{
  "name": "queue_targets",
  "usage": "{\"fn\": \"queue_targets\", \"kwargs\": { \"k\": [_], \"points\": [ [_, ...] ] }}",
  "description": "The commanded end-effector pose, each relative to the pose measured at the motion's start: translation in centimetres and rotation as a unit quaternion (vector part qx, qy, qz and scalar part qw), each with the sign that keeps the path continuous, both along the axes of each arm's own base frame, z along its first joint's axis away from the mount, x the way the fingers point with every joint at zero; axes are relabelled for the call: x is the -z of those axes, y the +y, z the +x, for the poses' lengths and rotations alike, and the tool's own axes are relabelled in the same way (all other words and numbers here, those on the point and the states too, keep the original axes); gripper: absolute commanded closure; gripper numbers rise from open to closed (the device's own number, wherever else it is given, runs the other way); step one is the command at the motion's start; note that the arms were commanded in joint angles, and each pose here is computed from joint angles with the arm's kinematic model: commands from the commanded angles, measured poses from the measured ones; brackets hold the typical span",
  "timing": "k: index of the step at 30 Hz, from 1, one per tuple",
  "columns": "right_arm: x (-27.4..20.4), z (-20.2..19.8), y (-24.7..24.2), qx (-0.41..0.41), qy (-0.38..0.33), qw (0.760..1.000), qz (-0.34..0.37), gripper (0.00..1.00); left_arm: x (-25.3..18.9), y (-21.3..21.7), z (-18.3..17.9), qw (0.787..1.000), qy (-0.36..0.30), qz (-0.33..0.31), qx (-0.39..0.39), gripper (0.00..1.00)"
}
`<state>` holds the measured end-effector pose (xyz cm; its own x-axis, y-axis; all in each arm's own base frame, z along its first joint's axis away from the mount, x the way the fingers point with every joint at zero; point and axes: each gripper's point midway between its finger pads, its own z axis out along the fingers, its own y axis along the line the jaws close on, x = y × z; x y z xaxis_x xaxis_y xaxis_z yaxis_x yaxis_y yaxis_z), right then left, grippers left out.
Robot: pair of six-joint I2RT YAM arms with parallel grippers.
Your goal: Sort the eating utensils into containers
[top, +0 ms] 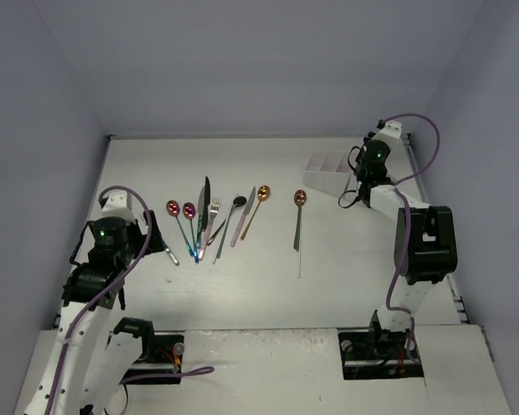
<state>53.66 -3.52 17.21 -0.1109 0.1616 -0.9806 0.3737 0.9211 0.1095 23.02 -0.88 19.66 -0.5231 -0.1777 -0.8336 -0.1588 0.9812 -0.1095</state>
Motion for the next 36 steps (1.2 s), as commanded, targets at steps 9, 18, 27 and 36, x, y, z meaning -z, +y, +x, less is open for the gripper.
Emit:
{"fn": "queue_targets", "kwargs": {
  "k": [9, 18, 27, 36],
  "points": [
    [-14.7, -5.7, 5.0, -0.085, -0.067, 0.993, 0.043, 0.54, -3.9, -4.4, 4.2, 0.996, -0.004, -0.058, 0.075, 0.08],
    [-10.8, -12.3, 12.4, -0.177, 0.016, 0.977, 0.122, 0.51, 1.2, -11.7, 7.1, 0.979, 0.114, 0.011, 0.168, 0.11],
    [-4.4, -16.8, 15.1, -0.239, 0.084, 0.952, 0.170, 0.51, 7.9, -13.9, 8.3, 0.959, 0.225, 0.017, 0.172, 0.28],
    [-2.8, -18.2, 15.4, -0.260, 0.101, 0.946, 0.163, 0.50, 12.2, -14.2, 8.5, 0.951, 0.262, 0.017, 0.163, 0.60]
  ]
}}
